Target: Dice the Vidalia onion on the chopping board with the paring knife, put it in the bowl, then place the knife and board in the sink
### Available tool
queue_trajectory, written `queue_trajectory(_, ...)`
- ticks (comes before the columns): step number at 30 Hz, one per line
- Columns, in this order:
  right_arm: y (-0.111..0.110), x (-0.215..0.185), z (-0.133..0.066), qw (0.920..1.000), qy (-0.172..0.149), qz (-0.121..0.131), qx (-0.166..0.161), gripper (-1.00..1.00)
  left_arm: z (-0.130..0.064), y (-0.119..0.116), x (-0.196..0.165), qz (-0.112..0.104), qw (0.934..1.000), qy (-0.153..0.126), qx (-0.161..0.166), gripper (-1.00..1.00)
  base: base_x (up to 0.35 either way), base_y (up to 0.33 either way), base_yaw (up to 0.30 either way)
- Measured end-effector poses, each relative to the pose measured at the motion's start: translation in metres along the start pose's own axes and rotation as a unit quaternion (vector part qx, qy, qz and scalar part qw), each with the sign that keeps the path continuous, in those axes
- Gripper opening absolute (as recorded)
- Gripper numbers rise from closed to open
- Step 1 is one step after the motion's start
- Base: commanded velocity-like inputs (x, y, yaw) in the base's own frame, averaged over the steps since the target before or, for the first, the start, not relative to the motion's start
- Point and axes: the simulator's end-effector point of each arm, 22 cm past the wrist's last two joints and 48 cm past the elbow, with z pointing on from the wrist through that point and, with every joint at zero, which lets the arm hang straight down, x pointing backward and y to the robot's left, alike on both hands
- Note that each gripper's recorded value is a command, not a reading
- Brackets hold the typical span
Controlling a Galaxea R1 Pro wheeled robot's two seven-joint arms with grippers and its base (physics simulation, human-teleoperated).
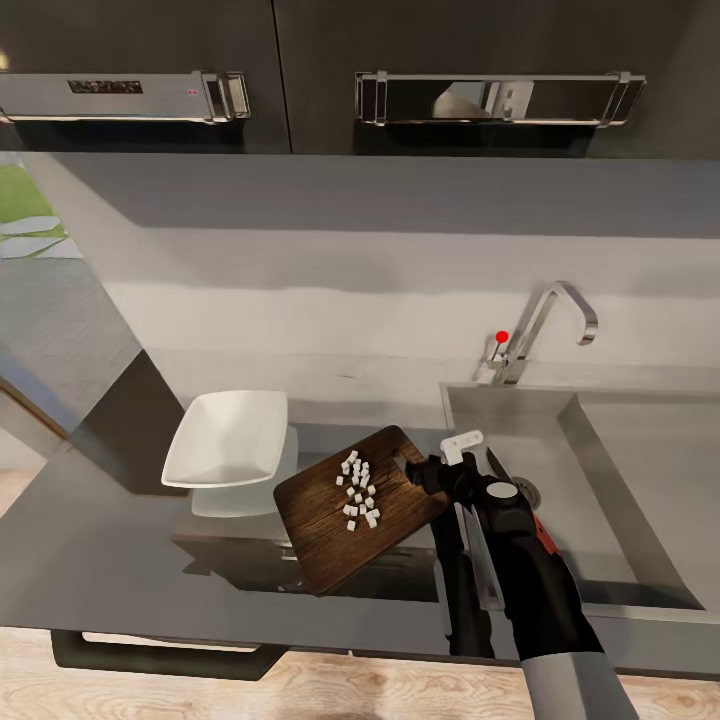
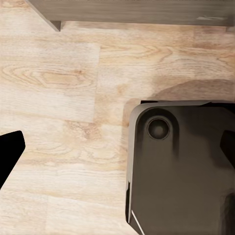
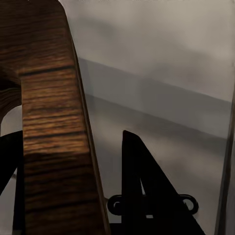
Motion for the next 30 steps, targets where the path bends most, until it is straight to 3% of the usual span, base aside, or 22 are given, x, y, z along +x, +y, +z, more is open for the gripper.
queue_trajectory(9, -0.004, -0.001, -0.002, 0.9999, 0.002, -0.013, 0.009, -1.00, 0.001, 0.000, -0.003, 0.000, 1.0000, -0.004, 0.000, 1.00, 0.000, 0.000, -0.076)
queue_trajectory(30, -0.004, -0.017, -0.012, 0.9998, -0.013, -0.014, 0.009, -1.00, 0.004, -0.001, -0.014, -0.003, 0.9998, -0.019, 0.000, 1.00, 0.000, 0.000, -0.099)
